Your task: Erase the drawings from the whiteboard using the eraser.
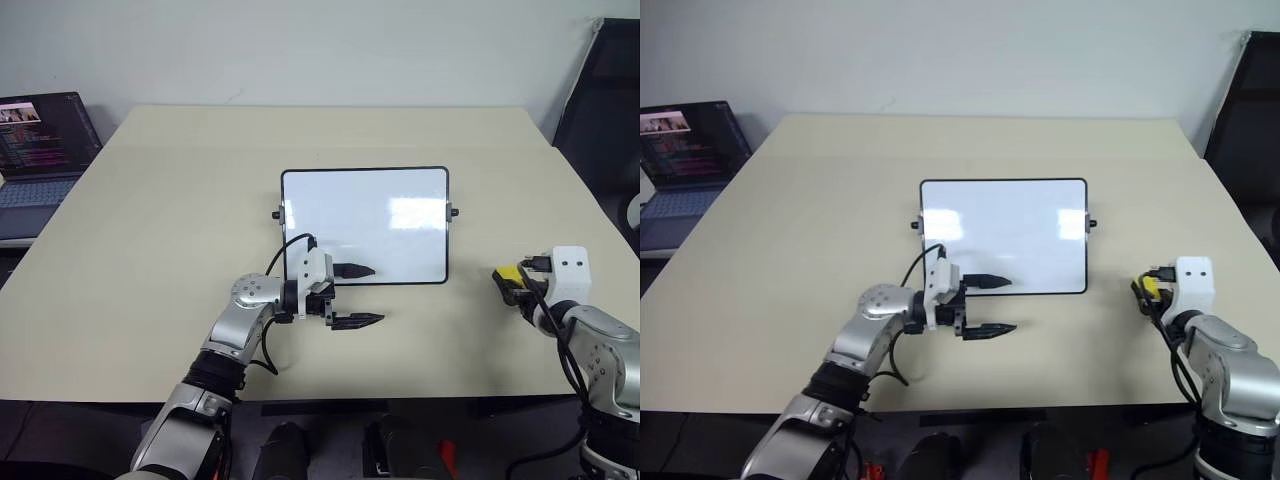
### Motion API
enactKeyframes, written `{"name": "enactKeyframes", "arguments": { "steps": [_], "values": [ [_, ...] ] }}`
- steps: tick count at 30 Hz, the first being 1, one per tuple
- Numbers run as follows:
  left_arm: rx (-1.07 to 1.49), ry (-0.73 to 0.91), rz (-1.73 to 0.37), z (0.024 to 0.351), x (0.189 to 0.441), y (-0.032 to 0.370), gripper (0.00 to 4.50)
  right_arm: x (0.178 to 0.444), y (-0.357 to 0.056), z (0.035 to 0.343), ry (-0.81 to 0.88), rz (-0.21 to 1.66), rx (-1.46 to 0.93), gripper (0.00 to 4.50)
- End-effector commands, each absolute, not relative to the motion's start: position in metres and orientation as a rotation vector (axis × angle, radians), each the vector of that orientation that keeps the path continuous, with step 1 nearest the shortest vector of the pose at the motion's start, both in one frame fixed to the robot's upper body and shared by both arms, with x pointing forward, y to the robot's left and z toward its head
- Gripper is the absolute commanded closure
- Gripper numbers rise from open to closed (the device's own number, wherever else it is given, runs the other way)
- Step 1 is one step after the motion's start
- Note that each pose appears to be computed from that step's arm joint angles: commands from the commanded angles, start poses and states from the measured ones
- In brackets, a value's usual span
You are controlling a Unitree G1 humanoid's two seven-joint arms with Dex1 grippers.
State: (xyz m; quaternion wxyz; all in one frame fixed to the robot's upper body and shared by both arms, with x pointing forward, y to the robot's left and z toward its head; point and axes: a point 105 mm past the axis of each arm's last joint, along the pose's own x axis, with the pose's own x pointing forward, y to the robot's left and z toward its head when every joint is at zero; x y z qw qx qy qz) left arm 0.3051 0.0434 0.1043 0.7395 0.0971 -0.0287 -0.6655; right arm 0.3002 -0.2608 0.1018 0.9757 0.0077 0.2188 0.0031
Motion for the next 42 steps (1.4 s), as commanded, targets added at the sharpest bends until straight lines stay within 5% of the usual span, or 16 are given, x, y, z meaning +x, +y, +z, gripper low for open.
{"name": "enactKeyframes", "arguments": {
  "steps": [1, 5, 6, 16, 29, 42],
  "values": [
    [0.233, -0.116, -1.462, 0.114, 0.307, 0.041, 0.00, 0.302, -0.264, 0.113, 0.386, -0.018, 0.016, 1.53],
    [0.232, -0.118, -1.460, 0.115, 0.307, 0.040, 0.00, 0.303, -0.266, 0.116, 0.376, -0.030, 0.006, 0.10],
    [0.232, -0.117, -1.461, 0.115, 0.307, 0.040, 0.00, 0.303, -0.266, 0.116, 0.375, -0.034, 0.002, 0.04],
    [0.232, -0.123, -1.384, 0.117, 0.312, 0.049, 0.00, 0.301, -0.270, 0.134, 0.323, -0.070, -0.024, 0.04],
    [0.075, -0.160, -0.750, 0.117, 0.315, 0.071, 0.00, 0.276, -0.228, 0.159, 0.037, -0.032, 0.050, 0.04],
    [0.135, -0.086, -0.210, 0.087, 0.291, 0.143, 0.00, 0.212, -0.214, 0.120, -0.078, 0.024, -0.051, 0.04]
  ]
}}
